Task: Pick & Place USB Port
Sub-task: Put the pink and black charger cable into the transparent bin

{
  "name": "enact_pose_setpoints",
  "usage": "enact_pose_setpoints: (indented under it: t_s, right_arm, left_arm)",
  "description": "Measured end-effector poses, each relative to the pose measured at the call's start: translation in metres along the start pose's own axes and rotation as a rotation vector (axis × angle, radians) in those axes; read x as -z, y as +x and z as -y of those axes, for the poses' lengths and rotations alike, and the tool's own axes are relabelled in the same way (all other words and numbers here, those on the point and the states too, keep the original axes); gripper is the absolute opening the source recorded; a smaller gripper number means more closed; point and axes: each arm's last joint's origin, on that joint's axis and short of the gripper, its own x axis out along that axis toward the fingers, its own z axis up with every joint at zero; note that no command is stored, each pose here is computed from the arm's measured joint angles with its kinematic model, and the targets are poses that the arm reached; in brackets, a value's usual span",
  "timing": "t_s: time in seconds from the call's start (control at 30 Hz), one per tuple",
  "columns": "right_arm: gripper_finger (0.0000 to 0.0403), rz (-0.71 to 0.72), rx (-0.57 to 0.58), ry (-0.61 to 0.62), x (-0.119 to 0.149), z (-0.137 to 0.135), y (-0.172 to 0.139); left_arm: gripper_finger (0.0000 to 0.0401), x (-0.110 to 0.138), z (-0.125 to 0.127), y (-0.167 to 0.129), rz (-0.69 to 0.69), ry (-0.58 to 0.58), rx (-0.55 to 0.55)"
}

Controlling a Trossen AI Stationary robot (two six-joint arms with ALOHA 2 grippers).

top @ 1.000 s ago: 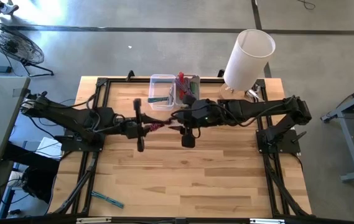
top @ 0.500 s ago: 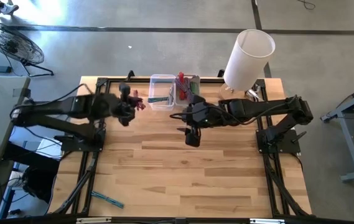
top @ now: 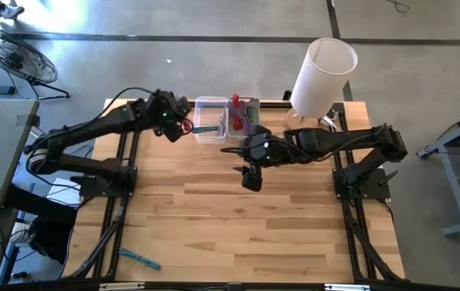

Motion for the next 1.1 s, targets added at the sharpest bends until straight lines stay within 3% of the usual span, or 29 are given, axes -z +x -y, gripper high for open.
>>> enact_pose_setpoints:
  t_s: [0.27, 0.47, 0.67, 0.87, 1.1]
  right_arm:
    - [0.0259, -0.041, 0.031, 0.044, 0.003, 0.011, -0.001]
    - [0.0259, -0.057, 0.048, 0.056, 0.004, 0.016, -0.003]
    - [0.0259, -0.070, 0.067, 0.067, 0.004, 0.023, -0.001]
    - [0.0259, -0.092, 0.076, 0.063, 0.006, 0.026, -0.001]
    - [0.0259, -0.107, 0.095, 0.055, 0.007, 0.027, -0.002]
  left_arm:
    - [0.0013, 0.010, 0.002, 0.053, -0.001, 0.185, 0.108]
    - [0.0013, 0.009, -0.020, 0.078, 0.041, 0.274, 0.105]
    - [0.0013, 0.007, -0.037, 0.108, 0.085, 0.298, 0.160]
    - [0.0013, 0.001, -0.029, 0.131, 0.121, 0.336, 0.277]
    - [0.0013, -0.003, -0.021, 0.148, 0.120, 0.327, 0.326]
